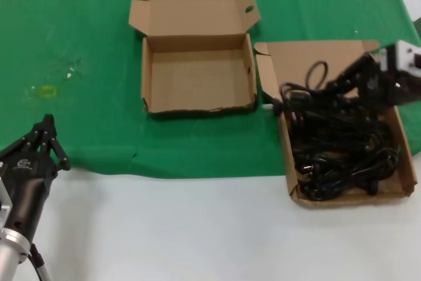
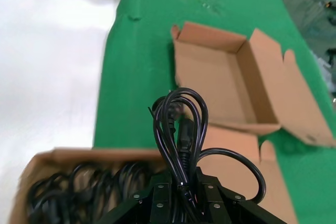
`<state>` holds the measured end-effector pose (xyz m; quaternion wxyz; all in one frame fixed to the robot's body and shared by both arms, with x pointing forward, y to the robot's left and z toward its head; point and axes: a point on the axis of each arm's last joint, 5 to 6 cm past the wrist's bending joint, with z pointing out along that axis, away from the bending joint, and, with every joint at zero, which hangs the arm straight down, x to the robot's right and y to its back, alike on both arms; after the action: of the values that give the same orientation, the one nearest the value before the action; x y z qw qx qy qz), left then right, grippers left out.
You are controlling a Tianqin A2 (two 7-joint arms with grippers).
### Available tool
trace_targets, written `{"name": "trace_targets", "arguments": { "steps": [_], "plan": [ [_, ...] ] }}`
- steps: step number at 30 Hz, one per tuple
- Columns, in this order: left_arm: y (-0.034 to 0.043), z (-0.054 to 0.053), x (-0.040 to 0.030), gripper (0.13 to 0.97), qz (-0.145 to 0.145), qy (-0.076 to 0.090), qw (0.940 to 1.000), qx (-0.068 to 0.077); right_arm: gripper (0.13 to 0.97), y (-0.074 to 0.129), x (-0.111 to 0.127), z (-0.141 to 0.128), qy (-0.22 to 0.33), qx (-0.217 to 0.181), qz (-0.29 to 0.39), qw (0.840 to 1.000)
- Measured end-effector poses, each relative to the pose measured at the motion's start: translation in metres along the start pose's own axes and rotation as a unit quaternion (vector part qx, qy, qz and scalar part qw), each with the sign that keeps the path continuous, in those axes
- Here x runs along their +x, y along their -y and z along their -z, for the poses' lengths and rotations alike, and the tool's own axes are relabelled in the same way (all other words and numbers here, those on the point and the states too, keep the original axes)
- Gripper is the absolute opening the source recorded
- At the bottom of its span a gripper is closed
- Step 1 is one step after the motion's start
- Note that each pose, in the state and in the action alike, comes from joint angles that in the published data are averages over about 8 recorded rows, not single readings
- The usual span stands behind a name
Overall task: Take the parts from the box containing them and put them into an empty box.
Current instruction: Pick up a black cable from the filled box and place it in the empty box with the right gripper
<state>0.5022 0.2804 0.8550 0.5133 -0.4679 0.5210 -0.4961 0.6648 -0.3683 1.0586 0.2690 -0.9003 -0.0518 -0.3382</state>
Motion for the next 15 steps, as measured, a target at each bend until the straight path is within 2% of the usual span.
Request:
{"name": "trace_targets", "arguments": {
  "steps": [15],
  "plan": [
    [0.0, 0.0, 0.0, 0.144, 0.0, 0.0, 1.0, 0.0, 0.221, 0.043, 0.041, -0.066, -0.027, 0.047, 0.023, 0.998]
  ]
}}
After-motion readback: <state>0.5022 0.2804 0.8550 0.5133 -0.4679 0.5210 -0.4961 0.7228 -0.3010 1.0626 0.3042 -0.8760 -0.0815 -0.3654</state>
